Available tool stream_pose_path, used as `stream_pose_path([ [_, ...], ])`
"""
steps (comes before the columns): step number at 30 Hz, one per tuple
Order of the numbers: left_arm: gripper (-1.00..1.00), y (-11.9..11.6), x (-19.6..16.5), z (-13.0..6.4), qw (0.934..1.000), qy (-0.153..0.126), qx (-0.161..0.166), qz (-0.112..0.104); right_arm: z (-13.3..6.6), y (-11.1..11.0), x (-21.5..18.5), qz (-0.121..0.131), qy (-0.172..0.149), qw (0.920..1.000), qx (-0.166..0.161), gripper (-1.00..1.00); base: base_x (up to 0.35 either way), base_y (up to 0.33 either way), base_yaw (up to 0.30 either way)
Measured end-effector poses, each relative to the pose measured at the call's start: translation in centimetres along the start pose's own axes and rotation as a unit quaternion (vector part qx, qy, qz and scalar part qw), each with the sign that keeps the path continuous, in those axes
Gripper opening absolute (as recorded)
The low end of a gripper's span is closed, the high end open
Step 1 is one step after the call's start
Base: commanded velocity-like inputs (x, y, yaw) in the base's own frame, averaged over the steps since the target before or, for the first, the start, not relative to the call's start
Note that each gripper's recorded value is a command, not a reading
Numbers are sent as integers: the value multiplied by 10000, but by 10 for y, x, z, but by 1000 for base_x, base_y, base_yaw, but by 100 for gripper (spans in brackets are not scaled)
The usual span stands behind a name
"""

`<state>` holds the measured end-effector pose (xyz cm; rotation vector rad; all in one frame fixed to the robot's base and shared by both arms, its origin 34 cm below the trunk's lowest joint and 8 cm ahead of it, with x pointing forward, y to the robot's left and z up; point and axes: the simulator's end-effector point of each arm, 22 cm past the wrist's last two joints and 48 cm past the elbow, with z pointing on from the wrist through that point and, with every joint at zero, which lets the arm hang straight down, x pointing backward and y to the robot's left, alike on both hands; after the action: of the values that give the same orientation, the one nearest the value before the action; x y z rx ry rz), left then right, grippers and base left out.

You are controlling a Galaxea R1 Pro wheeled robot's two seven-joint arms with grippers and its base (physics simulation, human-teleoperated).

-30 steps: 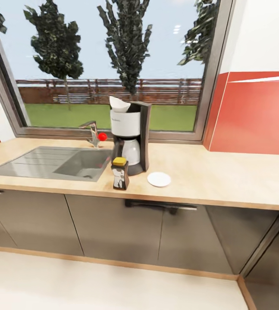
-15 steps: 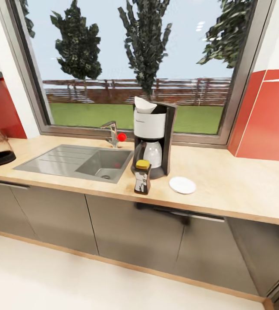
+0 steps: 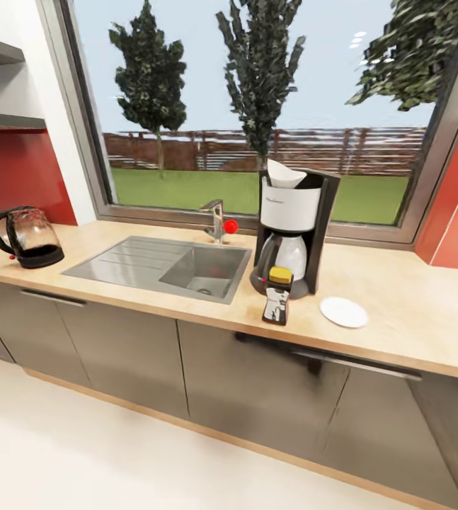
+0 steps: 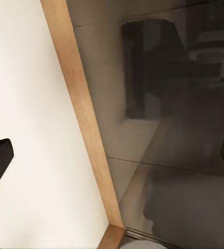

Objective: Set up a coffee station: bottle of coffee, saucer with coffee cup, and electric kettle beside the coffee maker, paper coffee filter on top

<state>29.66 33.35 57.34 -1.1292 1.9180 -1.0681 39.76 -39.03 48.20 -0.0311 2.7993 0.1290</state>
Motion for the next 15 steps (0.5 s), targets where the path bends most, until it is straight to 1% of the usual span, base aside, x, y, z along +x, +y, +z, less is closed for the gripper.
stream_pose_path([
  [10,100,0,0,0,10000,2,0,1,0,0,0,0,0,10000,-3,100,145,301,10],
  [15,100,0,0,0,10000,1,0,0,0,0,0,-1,0,10000,0,100,165,272,200],
])
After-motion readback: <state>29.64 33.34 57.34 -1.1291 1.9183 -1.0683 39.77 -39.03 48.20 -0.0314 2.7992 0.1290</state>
